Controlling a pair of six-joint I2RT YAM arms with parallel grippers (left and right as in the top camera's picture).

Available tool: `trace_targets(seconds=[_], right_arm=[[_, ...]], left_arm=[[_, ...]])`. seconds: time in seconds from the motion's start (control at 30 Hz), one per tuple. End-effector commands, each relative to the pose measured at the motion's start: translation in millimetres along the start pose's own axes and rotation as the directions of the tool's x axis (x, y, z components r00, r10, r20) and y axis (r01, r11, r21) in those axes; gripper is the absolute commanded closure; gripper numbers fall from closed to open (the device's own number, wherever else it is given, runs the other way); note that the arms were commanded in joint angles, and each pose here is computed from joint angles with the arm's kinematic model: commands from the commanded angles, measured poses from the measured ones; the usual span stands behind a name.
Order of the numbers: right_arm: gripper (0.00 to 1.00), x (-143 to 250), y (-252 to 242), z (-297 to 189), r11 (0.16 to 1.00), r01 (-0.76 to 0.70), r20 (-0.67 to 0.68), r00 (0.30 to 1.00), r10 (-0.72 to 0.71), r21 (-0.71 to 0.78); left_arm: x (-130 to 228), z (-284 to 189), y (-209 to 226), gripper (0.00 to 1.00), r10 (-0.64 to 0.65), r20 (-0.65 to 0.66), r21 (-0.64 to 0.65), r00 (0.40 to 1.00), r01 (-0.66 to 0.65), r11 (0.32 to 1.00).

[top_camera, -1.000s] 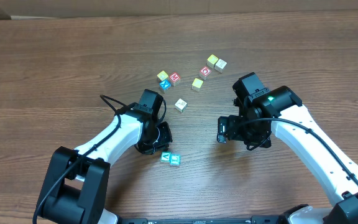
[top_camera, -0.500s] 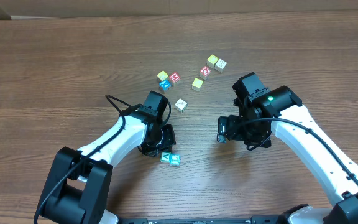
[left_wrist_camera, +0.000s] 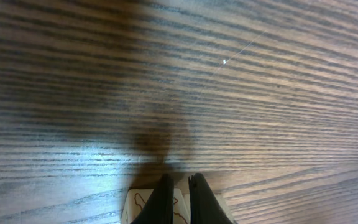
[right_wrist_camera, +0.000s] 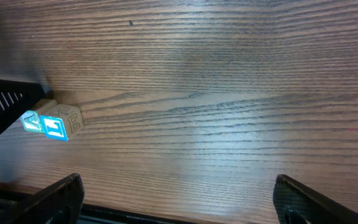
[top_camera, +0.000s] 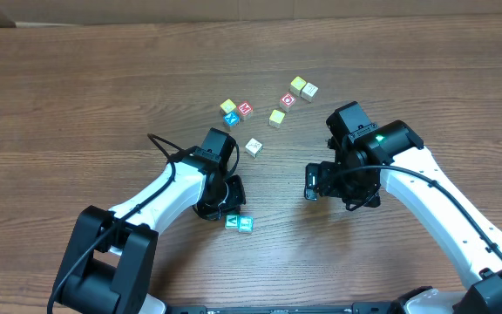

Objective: Flip 5 blocks

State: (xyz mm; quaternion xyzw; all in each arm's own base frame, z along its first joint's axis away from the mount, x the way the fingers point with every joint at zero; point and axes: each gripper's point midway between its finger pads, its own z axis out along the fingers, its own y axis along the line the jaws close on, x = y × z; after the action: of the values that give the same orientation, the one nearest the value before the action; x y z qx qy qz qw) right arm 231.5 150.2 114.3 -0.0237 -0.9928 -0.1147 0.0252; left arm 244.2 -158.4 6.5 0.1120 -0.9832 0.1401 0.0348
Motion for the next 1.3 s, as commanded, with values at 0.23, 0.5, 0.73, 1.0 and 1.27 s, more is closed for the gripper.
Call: trace_targets(seconds=[0.23, 0.5, 0.73, 1.0, 1.27], right_arm=[[0.02, 0.9, -0.1, 0.2, 1.0, 0.008, 0.003, 1.0, -0.008, 0.005], [0.02, 0.9, -0.1, 0.2, 1.0, 0.008, 0.003, 1.0, -0.008, 0.005], [0.02, 0.9, -0.1, 0.2, 1.0, 0.008, 0.003, 1.0, -0.008, 0.005], [0.02, 1.0, -0.1, 0.2, 1.0, 0.008, 0.003, 1.0, -0.008, 0.005], [0.02, 1.0, -0.1, 0.2, 1.0, 0.008, 0.003, 1.0, -0.008, 0.005]], left_arm=[[4.9, 3.8, 1.8, 0.96, 0.012, -0.022, -0.002, 1.0, -0.012, 1.0], [5.0, 3.8, 1.6, 0.96, 0.012, -0.023, -0.001, 1.0, -0.012, 1.0], [7.8, 4.3, -1.8, 0.96, 0.021, -0.033, 0.01, 0.999, -0.02, 1.0], [8.4, 4.7, -3.2, 0.96, 0.026, -0.032, 0.012, 0.999, -0.026, 1.0], [8.7, 4.7, -3.5, 0.96, 0.026, -0.034, 0.014, 0.999, -0.026, 1.0]])
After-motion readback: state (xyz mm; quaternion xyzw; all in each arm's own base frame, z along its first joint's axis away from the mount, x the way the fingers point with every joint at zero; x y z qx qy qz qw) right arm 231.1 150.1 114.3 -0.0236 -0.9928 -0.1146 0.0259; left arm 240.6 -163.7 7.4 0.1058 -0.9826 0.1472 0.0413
